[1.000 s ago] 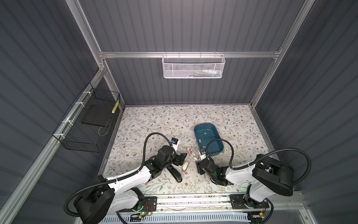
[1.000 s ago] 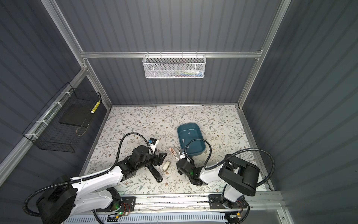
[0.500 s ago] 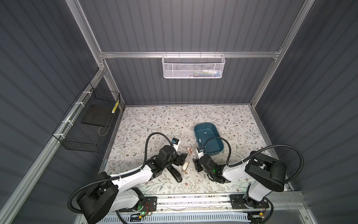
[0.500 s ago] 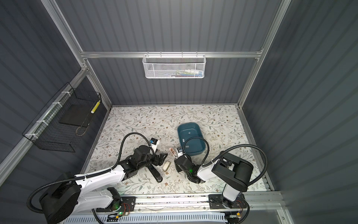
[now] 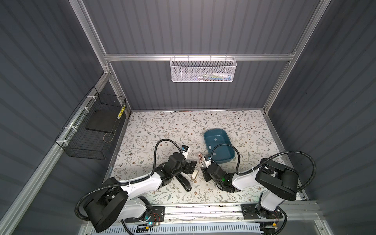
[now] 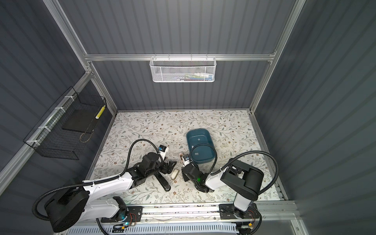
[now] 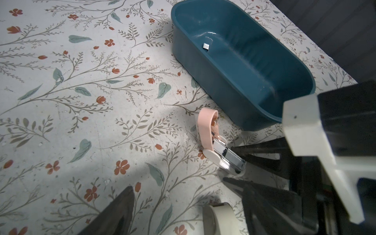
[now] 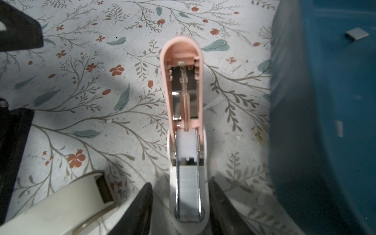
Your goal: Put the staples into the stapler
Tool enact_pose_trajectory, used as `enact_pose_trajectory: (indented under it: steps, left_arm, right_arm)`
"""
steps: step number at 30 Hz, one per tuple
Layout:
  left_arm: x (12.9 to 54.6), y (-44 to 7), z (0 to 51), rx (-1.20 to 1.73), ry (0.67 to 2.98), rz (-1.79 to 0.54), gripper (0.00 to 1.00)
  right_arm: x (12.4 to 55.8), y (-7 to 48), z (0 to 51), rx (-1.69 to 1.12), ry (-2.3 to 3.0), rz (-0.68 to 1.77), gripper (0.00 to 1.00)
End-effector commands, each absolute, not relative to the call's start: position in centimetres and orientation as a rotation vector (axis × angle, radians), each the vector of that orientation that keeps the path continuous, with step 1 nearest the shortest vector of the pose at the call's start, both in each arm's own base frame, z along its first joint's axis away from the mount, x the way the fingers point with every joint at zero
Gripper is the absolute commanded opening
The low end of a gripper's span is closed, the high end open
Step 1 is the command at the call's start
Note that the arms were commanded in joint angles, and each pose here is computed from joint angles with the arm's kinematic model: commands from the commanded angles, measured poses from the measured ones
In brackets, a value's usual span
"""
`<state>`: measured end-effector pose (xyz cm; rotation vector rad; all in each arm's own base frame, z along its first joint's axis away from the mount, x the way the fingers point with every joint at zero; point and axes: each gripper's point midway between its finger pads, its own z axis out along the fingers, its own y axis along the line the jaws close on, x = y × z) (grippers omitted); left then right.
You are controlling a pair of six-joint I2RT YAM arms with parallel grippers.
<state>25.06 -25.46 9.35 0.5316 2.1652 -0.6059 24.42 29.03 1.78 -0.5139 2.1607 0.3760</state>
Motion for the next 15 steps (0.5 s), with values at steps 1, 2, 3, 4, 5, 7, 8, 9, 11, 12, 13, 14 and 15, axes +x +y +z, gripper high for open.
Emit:
enact_pose_trajectory:
  steps: [1,2,3,4,5,7,8,9,11,12,13,14,15]
  left_arm:
    - [26.0,-26.6,11.6,0.493,2.101,-0.657,0.84]
    - [26.2,-26.6,11.8,0.490,2.098,-0.665,0.84]
    - [26.3,-26.7,11.8,0.483,2.099,-0.682,0.84]
    - [26.5,-26.7,11.8,0.474,2.099,-0.709,0.84]
    - [26.7,-26.7,11.8,0.462,2.099,-0.739,0.84]
    - [27.3,-26.4,11.7,0.424,2.103,-0.808,0.84]
    - [27.6,-26.3,11.7,0.406,2.104,-0.829,0.84]
    - [27.8,-26.3,11.6,0.407,2.108,-0.841,0.84]
    - [27.8,-26.7,11.5,0.431,2.106,-0.853,0.83]
    - [27.8,-27.0,11.4,0.443,2.101,-0.864,0.82]
    - [27.7,-27.2,11.3,0.453,2.097,-0.873,0.82]
    - [27.7,-27.4,11.2,0.463,2.091,-0.886,0.81]
    - [27.7,-27.8,11.2,0.483,2.082,-0.901,0.79]
  right_arm:
    - [22.7,26.0,-2.9,-0.599,2.306,0.206,0.47]
    - [22.7,25.9,-2.9,-0.597,2.307,0.203,0.46]
    - [22.8,25.9,-3.0,-0.596,2.307,0.202,0.45]
    - [22.7,26.0,-3.0,-0.598,2.308,0.204,0.43]
    - [22.7,25.9,-3.0,-0.597,2.310,0.203,0.40]
    - [22.6,25.7,-3.1,-0.596,2.313,0.196,0.37]
    - [22.5,25.6,-3.2,-0.597,2.315,0.196,0.36]
    - [22.4,25.6,-3.2,-0.596,2.316,0.200,0.33]
    - [22.3,25.6,-3.3,-0.597,2.319,0.210,0.31]
    - [22.2,25.6,-3.3,-0.595,2.318,0.217,0.29]
    - [22.2,25.7,-3.4,-0.593,2.318,0.225,0.27]
    - [22.2,25.8,-3.4,-0.590,2.318,0.232,0.25]
    - [22.1,25.9,-3.4,-0.590,2.316,0.243,0.24]
